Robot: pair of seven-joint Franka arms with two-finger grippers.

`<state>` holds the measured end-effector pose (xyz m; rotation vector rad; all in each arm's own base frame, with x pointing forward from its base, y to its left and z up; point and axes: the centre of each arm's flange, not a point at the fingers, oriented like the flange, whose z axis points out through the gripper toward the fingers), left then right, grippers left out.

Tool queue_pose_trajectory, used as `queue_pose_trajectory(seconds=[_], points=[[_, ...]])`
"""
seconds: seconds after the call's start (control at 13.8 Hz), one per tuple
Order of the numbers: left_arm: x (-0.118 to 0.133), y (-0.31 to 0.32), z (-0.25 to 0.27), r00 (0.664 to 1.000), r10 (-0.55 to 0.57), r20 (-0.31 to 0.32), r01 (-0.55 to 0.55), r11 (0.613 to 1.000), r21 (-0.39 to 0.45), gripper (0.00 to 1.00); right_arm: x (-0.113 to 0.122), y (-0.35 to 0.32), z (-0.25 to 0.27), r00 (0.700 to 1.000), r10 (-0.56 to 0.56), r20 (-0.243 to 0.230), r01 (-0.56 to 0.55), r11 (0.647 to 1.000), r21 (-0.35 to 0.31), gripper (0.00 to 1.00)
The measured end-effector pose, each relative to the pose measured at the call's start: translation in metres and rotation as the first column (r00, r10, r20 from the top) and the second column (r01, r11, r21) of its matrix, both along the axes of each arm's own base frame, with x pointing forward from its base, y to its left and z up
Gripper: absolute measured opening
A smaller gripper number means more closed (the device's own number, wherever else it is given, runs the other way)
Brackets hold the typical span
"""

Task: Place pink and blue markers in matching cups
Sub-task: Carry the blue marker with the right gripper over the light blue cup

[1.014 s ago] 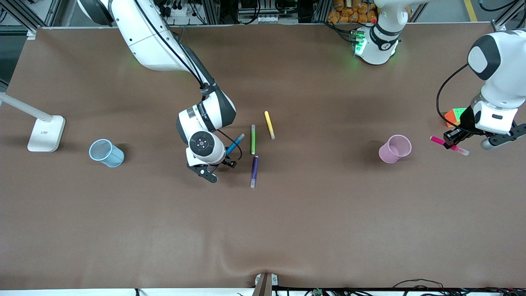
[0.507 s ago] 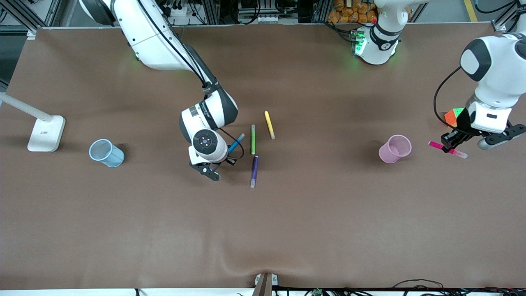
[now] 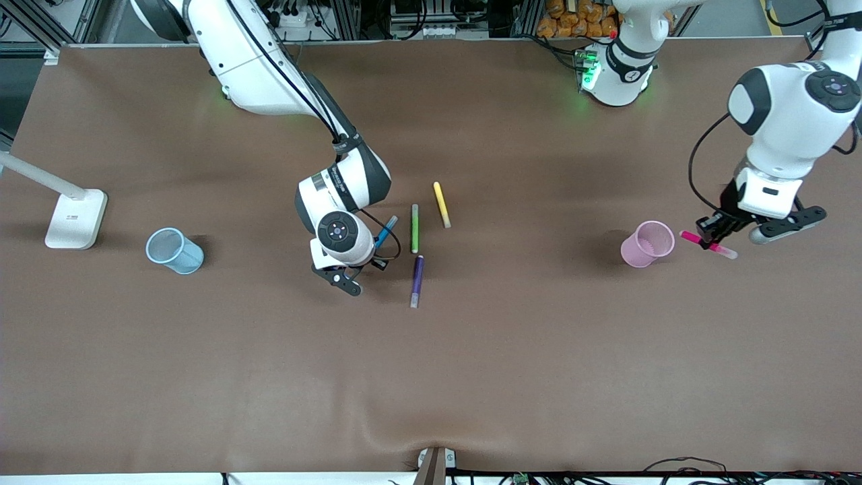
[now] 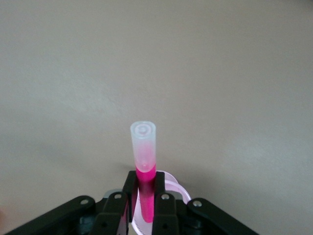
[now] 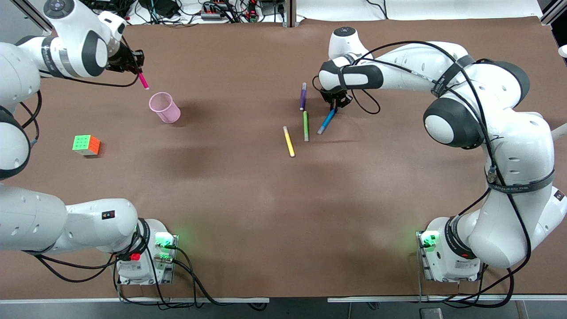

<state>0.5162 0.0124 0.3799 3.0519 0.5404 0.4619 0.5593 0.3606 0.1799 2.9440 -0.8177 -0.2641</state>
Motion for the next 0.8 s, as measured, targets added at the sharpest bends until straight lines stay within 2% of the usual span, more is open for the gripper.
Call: queue_pose_trajectory(seconds=[0.29, 0.51, 0.65, 0.8], points=[[-0.012, -0.026, -0.019, 0.999, 0.021, 0.026, -0.02, 1.0, -0.023, 0.17, 0.015, -0.006, 0.019, 0.999, 0.041, 0.029, -0.042, 0.999, 0.016, 0.18], [-0.028, -0.025, -0.049, 0.997, 0.028, 0.073, -0.025, 0.999, -0.039, 0.17, 0.044, -0.033, 0.066, 0.989, 0.147, 0.031, -0.149, 0.988, 0.045, 0.18], [-0.036, -0.025, -0.072, 0.996, 0.027, 0.08, -0.023, 0.999, -0.049, 0.17, 0.071, -0.069, 0.108, 0.968, 0.24, 0.08, -0.245, 0.968, 0.059, 0.18], [-0.038, -0.025, -0.082, 0.997, 0.027, 0.071, -0.023, 0.998, -0.054, 0.17, 0.092, -0.11, 0.151, 0.934, 0.326, 0.143, -0.335, 0.941, 0.044, 0.18]])
